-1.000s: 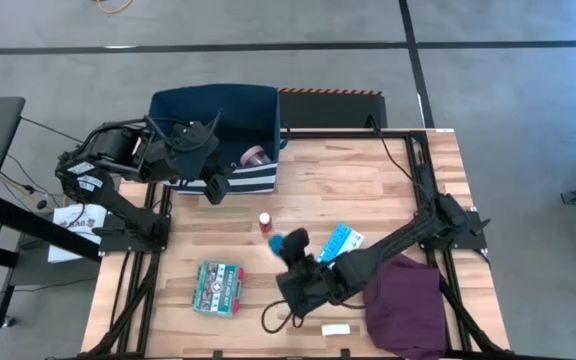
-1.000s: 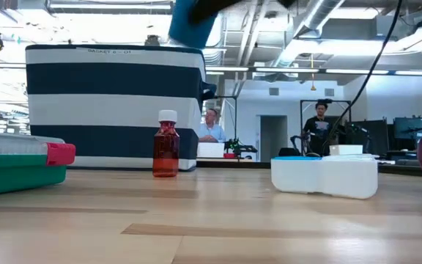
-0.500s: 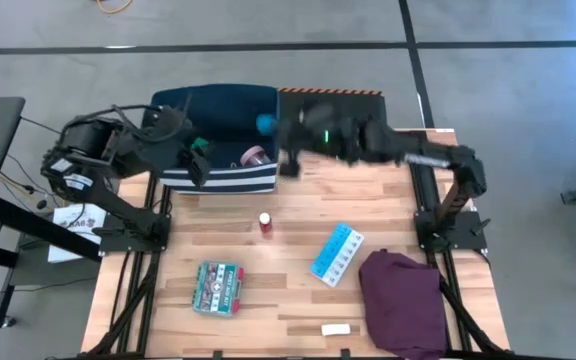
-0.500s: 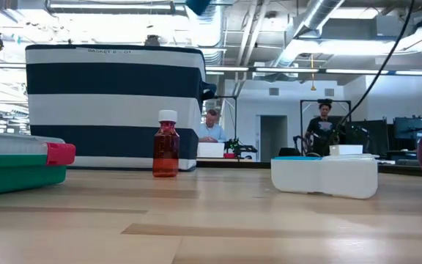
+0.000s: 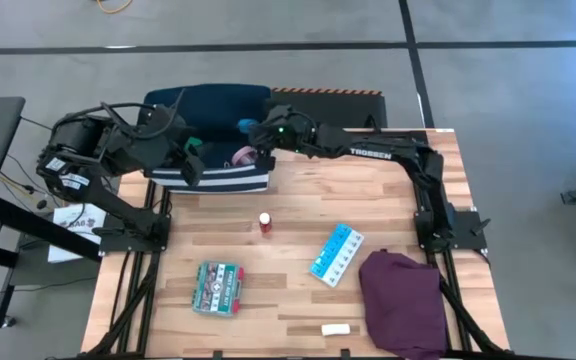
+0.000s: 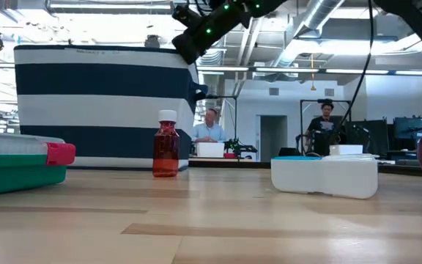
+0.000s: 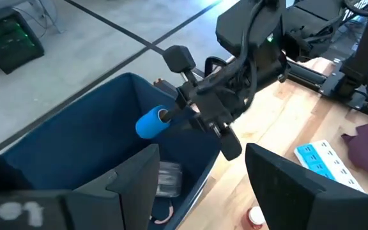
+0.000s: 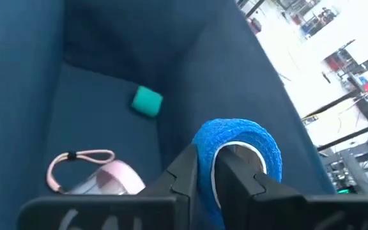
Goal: Pick & place medical supplies in basket/bin
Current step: Put the blue bandage into the blue bin, then put the orange pill bottle into the blue bin
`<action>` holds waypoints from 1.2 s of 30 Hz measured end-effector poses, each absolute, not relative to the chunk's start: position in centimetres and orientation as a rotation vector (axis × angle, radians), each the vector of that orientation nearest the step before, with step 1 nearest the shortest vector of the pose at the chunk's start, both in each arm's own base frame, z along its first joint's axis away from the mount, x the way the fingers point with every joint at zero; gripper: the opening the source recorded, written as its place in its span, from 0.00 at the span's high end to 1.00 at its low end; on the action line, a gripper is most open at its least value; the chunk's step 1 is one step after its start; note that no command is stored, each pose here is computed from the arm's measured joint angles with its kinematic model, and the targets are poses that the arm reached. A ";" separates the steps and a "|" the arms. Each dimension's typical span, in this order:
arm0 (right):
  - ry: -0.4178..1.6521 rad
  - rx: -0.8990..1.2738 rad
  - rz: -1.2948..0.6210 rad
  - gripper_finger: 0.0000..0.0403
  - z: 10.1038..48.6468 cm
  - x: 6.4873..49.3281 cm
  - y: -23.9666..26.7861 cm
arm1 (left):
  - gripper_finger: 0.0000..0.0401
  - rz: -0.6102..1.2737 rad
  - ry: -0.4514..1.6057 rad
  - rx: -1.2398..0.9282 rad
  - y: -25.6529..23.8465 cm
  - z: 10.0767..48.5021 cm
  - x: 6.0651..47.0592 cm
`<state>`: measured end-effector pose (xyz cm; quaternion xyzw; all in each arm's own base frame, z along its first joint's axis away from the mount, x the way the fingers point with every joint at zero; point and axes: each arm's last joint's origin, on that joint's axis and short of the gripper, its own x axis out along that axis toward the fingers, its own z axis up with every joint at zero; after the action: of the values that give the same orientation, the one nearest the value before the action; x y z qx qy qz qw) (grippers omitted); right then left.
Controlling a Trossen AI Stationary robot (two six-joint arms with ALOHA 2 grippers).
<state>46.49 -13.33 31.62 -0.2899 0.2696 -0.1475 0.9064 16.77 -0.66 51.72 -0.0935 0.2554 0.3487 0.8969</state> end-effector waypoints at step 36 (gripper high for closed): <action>0.555 -0.946 -0.501 0.66 43.9 38.5 1.7 | 0.45 0.669 0.576 -0.224 -0.9 51.1 17.2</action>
<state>38.47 1.71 43.88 -0.4450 0.2612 -0.2358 0.8235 17.24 -0.94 51.12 -0.1082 0.2781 0.3232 0.8981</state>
